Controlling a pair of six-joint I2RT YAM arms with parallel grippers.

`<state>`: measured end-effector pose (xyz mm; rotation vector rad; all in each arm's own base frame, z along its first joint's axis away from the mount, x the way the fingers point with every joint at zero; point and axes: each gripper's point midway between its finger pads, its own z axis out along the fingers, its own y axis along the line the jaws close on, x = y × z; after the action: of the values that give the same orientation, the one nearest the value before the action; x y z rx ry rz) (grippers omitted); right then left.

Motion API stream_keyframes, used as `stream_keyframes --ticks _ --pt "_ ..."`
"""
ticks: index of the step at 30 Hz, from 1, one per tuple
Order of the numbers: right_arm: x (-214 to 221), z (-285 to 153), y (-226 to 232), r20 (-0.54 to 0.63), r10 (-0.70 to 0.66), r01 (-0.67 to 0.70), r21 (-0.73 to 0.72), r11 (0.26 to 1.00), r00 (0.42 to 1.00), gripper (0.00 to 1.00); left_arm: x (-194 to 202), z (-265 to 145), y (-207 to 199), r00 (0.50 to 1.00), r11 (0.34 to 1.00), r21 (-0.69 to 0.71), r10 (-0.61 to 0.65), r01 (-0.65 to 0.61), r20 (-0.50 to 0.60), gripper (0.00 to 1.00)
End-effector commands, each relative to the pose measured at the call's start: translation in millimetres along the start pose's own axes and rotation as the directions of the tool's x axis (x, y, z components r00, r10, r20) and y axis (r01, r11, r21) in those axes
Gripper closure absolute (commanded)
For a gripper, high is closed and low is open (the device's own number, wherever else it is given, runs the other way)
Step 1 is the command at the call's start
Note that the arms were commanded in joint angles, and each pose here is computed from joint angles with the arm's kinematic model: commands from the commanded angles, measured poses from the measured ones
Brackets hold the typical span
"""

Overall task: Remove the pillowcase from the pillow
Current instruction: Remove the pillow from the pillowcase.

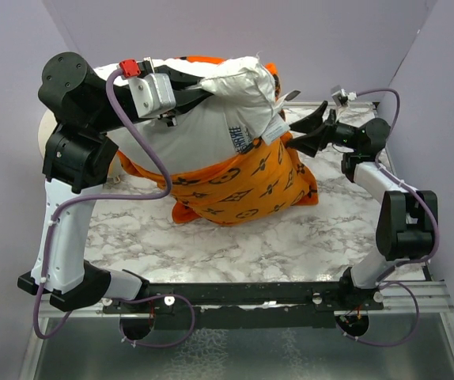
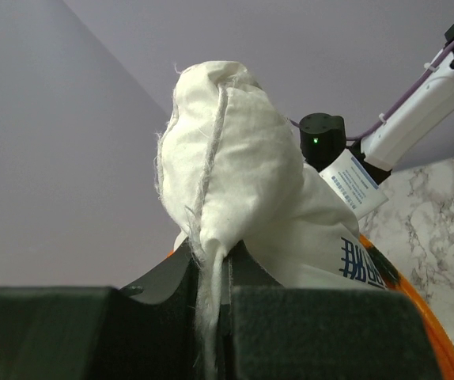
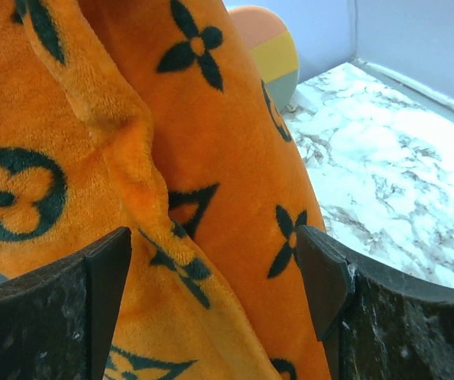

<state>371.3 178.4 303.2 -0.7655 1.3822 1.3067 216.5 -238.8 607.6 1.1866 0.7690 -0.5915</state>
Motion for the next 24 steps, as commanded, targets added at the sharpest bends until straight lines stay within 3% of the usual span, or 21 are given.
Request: stream_keyframes --ticks 1,4,7,10,13,19,24 --pt "-7 11 15 -0.014 -0.021 0.02 -0.083 0.996 1.0 0.17 -38 -14 26 0.985 0.976 -0.141 0.171 -0.164 0.037 1.0" --pt "-2 21 10 -0.024 -0.012 0.01 -0.078 0.997 1.0 0.21 -38 -14 29 0.983 0.973 -0.155 0.179 -0.172 0.034 1.0" --pt "0 24 14 -0.016 0.002 -0.003 -0.103 0.995 1.0 0.35 -39 -15 34 0.981 0.967 -0.178 0.192 -0.184 0.028 1.0" --pt "3 24 16 -0.009 0.03 -0.031 -0.12 0.992 1.0 0.6 -38 -16 41 0.976 0.955 -0.209 0.216 -0.209 0.012 1.0" --pt "7 24 8 0.004 0.074 -0.074 -0.087 0.993 0.997 0.96 -38 -17 50 0.968 0.938 -0.247 0.251 -0.244 -0.003 1.0" --pt "21 18 -23 0.052 0.152 -0.156 0.085 0.984 0.987 0.99 -45 -26 81 0.905 0.832 -0.367 0.418 -0.417 -0.079 1.0" --pt "34 1 -60 0.1 0.185 -0.207 0.316 0.926 0.978 0.99 -59 -41 114 0.767 0.623 -0.477 0.609 -0.62 -0.203 1.0"
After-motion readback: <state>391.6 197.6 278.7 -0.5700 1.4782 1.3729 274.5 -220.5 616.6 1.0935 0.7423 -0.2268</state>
